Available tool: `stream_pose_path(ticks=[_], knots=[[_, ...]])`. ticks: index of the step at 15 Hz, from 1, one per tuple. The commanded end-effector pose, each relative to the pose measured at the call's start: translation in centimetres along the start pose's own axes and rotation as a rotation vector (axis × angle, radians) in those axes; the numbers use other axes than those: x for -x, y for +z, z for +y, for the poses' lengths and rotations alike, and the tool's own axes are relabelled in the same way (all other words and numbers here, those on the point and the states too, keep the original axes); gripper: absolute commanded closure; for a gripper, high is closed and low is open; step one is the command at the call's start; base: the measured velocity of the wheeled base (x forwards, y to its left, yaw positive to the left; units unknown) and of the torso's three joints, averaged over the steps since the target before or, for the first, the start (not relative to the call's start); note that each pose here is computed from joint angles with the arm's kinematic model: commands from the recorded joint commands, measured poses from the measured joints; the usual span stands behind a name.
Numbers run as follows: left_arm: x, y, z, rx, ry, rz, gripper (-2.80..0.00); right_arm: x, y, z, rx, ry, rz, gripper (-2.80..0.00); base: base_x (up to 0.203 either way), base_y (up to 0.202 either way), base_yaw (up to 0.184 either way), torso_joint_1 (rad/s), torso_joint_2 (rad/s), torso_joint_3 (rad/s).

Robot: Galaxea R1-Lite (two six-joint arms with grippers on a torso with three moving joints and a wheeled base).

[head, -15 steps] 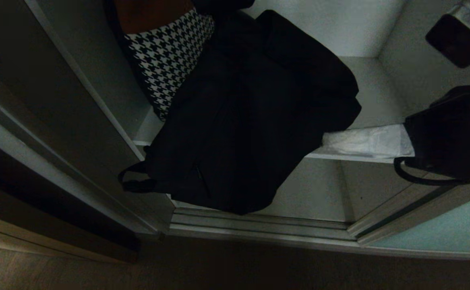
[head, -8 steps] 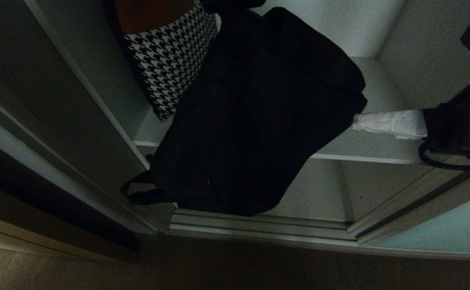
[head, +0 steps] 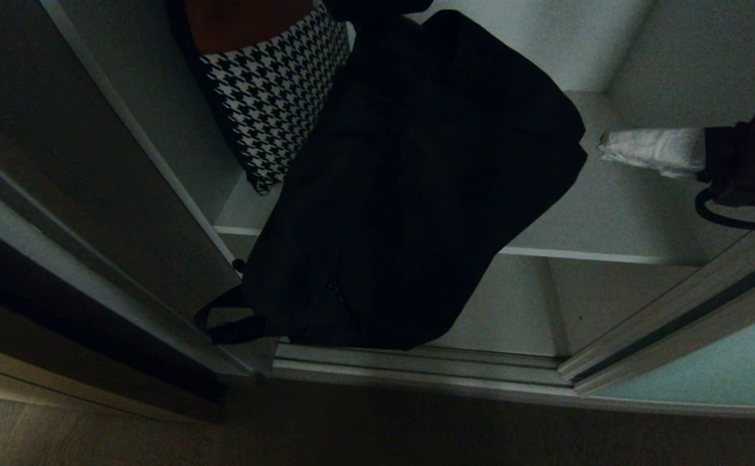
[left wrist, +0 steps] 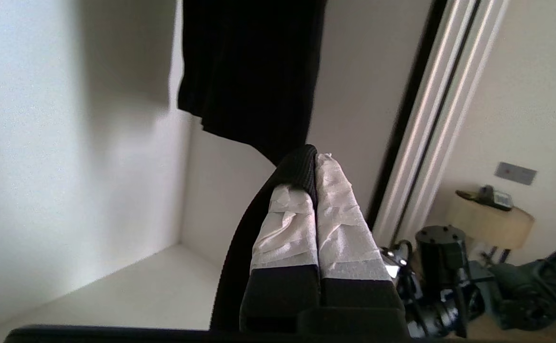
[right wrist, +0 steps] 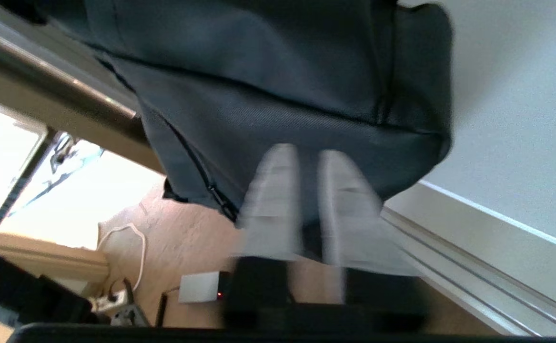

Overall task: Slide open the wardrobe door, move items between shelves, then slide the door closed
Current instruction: Place the bag on the higher shelf

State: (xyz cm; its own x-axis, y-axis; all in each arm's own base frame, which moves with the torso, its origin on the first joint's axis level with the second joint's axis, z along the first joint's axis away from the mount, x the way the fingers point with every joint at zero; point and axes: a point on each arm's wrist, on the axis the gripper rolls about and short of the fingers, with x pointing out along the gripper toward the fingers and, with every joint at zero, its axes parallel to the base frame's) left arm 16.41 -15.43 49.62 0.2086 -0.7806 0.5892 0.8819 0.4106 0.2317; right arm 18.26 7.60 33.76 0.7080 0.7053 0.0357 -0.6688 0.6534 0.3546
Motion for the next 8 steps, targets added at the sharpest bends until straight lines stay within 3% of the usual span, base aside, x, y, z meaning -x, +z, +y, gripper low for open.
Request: stream_pose_path(ticks=[1, 5, 8], knots=[[0.0, 0.1, -0.2, 0.005, -0.007, -0.005, 0.0, 1.0, 0.1, 0.5, 0.006, 0.005, -0.015, -2.8, 0.0, 0.0, 0.0, 0.0, 0.0, 0.0], [-0.4, 0.0, -1.2, 0.038, -0.043, -0.005, 0.0, 0.7, -1.7, 0.0, 0.016, 0.017, 0.048, -2.8, 0.0, 0.0, 0.0, 0.0, 0.0, 0.0], [-0.6, -0.2, -1.4, 0.046, -0.051, -0.003, 0.0, 0.0, -2.5, -0.5, 0.005, 0.082, 0.093, -2.8, 0.0, 0.0, 0.0, 0.0, 0.0, 0.0]])
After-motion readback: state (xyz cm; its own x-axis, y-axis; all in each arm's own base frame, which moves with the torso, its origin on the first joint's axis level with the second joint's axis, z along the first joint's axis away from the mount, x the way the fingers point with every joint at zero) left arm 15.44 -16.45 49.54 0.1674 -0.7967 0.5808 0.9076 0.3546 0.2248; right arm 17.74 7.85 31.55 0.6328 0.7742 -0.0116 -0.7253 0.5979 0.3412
